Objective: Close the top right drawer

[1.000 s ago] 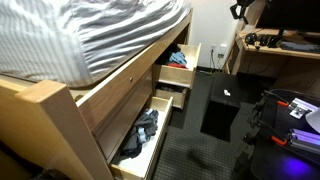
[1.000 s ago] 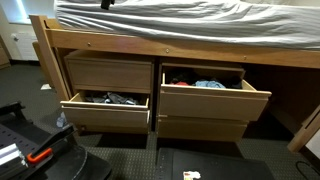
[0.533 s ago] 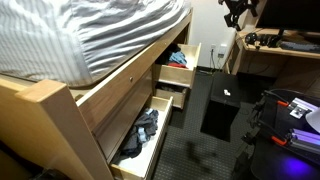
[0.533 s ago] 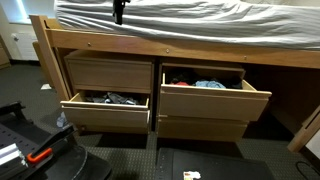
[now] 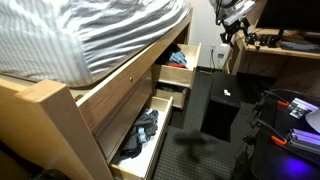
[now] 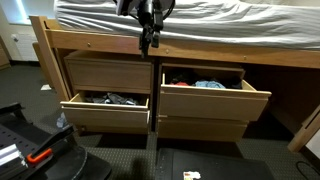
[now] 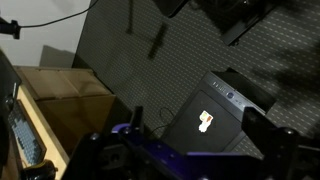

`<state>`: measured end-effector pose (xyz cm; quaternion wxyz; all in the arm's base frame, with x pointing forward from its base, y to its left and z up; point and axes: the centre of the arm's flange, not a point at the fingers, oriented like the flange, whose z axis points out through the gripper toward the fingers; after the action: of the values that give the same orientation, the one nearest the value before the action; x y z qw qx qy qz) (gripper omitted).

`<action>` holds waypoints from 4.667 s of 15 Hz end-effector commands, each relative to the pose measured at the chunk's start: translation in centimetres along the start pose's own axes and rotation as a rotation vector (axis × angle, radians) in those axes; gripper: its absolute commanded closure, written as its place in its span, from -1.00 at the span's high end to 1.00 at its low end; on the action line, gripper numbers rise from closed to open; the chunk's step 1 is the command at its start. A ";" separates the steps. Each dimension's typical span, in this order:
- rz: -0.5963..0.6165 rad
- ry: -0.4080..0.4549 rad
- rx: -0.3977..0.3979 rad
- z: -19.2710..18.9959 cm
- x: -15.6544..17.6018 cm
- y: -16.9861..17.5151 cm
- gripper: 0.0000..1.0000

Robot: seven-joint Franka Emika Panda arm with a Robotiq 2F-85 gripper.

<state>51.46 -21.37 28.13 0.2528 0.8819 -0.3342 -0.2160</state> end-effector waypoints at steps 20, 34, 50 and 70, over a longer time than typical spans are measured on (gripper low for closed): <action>0.801 0.121 0.095 2.8 5.2 -1.0 1.00; 0.992 0.081 -0.313 11.9 13.8 -14.7 1.00; 0.467 0.347 -0.232 14.5 15.2 -17.4 1.00; 0.560 0.121 0.219 16.1 15.8 -15.1 1.00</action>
<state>58.67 -30.45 0.97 0.2576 0.7631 -0.5901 -0.0558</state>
